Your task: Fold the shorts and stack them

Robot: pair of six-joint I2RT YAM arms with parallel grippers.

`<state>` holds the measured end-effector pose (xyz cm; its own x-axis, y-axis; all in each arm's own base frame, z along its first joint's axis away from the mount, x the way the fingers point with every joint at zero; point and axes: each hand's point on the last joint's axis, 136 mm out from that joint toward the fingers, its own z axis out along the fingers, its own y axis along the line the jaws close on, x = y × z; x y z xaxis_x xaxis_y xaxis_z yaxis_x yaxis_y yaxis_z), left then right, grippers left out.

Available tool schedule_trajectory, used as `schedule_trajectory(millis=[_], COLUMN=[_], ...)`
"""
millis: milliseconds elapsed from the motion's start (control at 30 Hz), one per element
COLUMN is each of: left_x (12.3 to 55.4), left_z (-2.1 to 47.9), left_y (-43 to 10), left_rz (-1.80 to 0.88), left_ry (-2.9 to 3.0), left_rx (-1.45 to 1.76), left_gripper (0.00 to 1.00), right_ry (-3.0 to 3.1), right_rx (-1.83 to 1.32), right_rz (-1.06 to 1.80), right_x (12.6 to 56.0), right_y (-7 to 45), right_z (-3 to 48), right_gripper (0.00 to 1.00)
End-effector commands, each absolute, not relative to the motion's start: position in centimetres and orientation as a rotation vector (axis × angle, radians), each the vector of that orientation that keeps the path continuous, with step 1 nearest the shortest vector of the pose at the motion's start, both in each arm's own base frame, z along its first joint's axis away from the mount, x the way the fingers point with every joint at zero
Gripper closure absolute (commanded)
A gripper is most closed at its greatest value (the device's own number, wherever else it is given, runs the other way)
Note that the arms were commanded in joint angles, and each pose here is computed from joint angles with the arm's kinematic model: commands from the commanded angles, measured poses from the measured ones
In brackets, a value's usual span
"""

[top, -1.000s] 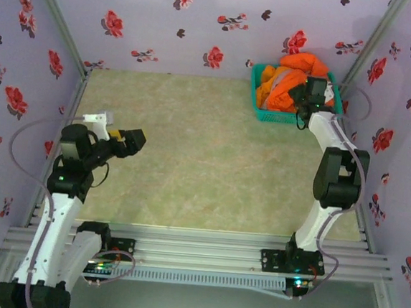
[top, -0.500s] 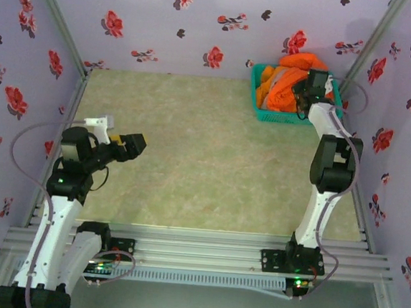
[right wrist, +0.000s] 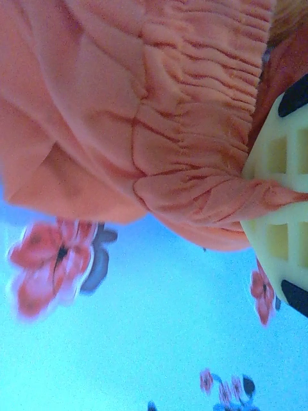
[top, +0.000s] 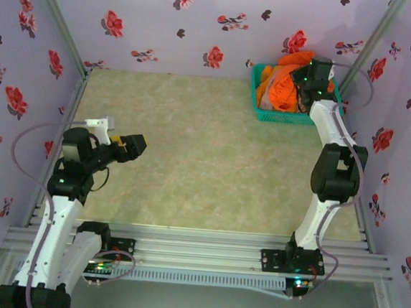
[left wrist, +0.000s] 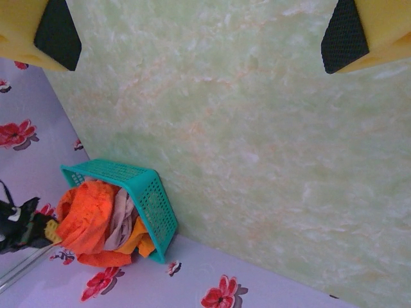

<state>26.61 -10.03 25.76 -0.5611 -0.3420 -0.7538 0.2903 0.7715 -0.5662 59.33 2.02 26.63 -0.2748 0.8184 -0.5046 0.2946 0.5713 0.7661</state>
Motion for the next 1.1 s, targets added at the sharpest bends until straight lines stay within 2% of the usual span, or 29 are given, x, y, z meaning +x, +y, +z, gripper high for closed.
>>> schedule_trajectory(millis=[0, 133, 800, 1067], left_x=[26.2, 26.1, 26.5, 26.7], left_z=[26.5, 26.5, 26.9, 26.8], left_y=[-10.5, -10.5, -10.5, -10.5], left_rz=[-0.857, -0.859, -0.879, -0.889], left_ry=[1.972, 1.970, 1.955, 1.951], left_rx=[-0.012, -0.012, -0.038, -0.054], left_gripper=[0.01, 0.01, 0.01, 0.01], right_ry=[1.733, 1.708, 1.381, 1.289], right_rx=[0.795, 0.759, 0.444, 0.218], right_rz=[0.693, 0.699, 0.685, 0.813], right_x=[58.2, 57.3, 51.1, 47.1], right_y=[2.6, 3.1, 4.9, 9.8], right_z=[33.4, 35.4, 53.5, 60.0], right_gripper=[1.00, 1.00, 1.00, 1.00])
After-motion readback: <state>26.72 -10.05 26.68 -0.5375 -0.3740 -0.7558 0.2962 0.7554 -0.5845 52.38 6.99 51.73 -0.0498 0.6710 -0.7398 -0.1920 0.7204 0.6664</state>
